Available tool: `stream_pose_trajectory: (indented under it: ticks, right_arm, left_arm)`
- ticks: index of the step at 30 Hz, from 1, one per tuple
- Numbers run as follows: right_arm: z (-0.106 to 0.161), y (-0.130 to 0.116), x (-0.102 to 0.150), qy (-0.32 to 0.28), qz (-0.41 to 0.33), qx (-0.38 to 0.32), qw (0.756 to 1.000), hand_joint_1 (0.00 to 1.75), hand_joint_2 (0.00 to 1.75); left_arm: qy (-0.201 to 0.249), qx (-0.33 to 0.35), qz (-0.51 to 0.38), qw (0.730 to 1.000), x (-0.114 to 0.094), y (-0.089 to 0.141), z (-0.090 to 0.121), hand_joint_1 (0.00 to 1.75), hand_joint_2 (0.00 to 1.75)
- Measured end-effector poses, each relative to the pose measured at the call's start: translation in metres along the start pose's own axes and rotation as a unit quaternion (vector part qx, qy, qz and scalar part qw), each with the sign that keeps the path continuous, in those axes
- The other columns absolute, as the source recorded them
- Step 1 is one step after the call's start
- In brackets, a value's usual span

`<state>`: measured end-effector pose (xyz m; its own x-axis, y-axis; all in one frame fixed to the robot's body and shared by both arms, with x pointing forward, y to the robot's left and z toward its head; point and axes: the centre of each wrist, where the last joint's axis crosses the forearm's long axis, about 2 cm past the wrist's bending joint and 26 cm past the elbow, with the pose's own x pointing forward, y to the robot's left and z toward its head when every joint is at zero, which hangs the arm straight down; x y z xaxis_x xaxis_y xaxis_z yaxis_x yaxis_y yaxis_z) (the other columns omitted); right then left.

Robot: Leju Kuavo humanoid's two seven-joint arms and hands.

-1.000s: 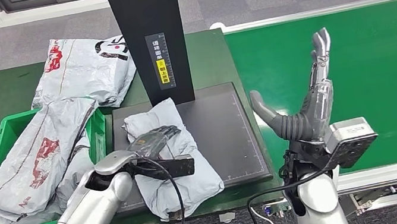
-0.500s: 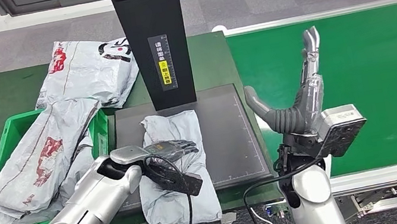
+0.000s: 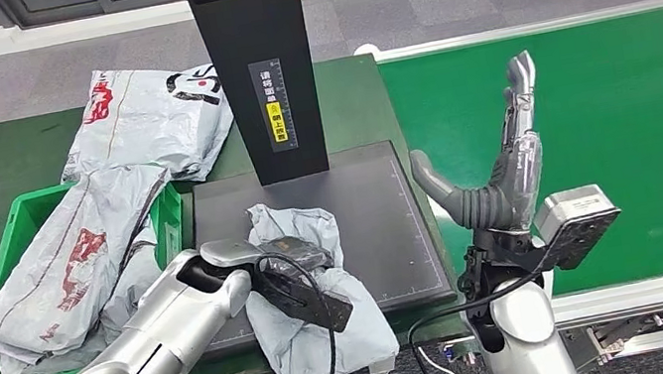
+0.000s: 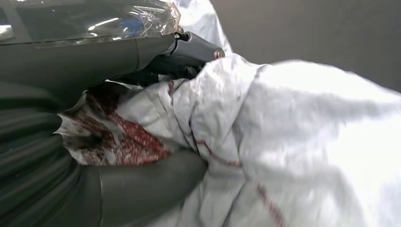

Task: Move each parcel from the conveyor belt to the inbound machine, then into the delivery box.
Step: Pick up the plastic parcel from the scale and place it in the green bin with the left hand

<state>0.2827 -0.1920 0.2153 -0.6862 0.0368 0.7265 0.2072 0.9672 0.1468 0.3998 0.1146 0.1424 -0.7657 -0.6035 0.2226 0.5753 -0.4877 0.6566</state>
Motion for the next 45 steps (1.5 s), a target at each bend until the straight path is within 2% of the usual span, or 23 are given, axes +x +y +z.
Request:
stream_pose_trajectory:
  ticks: [7,12,19,34,37,39,41,44,45]
  right_arm:
    - [0.002,-0.002,0.001,-0.002,0.003,-0.006,1.0,0.0,1.75]
    - [0.001,-0.008,0.005,-0.007,0.004,-0.016,1.0,0.0,1.75]
    - [-0.001,-0.019,0.013,-0.011,0.01,-0.038,0.999,0.0,1.75]
    - [-0.003,-0.023,0.018,-0.016,0.01,-0.05,0.999,0.0,1.75]
    - [-0.003,-0.024,0.018,-0.016,0.012,-0.053,0.998,0.0,1.75]
    - [-0.002,-0.026,0.02,-0.018,0.016,-0.055,0.998,0.0,1.75]
    - [0.0,-0.03,0.022,-0.019,0.023,-0.06,0.998,0.0,1.75]
    - [0.007,-0.039,0.027,-0.023,0.036,-0.075,0.996,0.0,1.75]
    - [0.01,-0.043,0.028,-0.024,0.04,-0.08,0.996,0.0,1.75]
  left_arm:
    - [-0.008,0.011,0.01,1.0,0.005,0.004,-0.002,1.75,1.75]
    - [-0.008,0.047,0.04,0.998,0.007,0.006,-0.002,1.75,1.75]
    - [-0.005,0.113,0.103,0.988,-0.006,0.013,0.008,1.75,1.75]
    - [-0.002,0.127,0.114,0.985,-0.012,0.014,0.013,1.75,1.75]
    - [-0.007,0.155,0.129,0.979,-0.014,0.016,0.015,1.75,1.75]
    - [-0.02,0.21,0.162,0.964,-0.018,0.021,0.021,1.71,1.75]
    - [-0.045,0.285,0.215,0.933,-0.027,0.031,0.035,1.68,1.75]
    - [-0.096,0.397,0.299,0.862,-0.039,0.053,0.068,1.67,1.75]
    - [-0.117,0.432,0.324,0.834,-0.04,0.059,0.08,1.58,1.75]
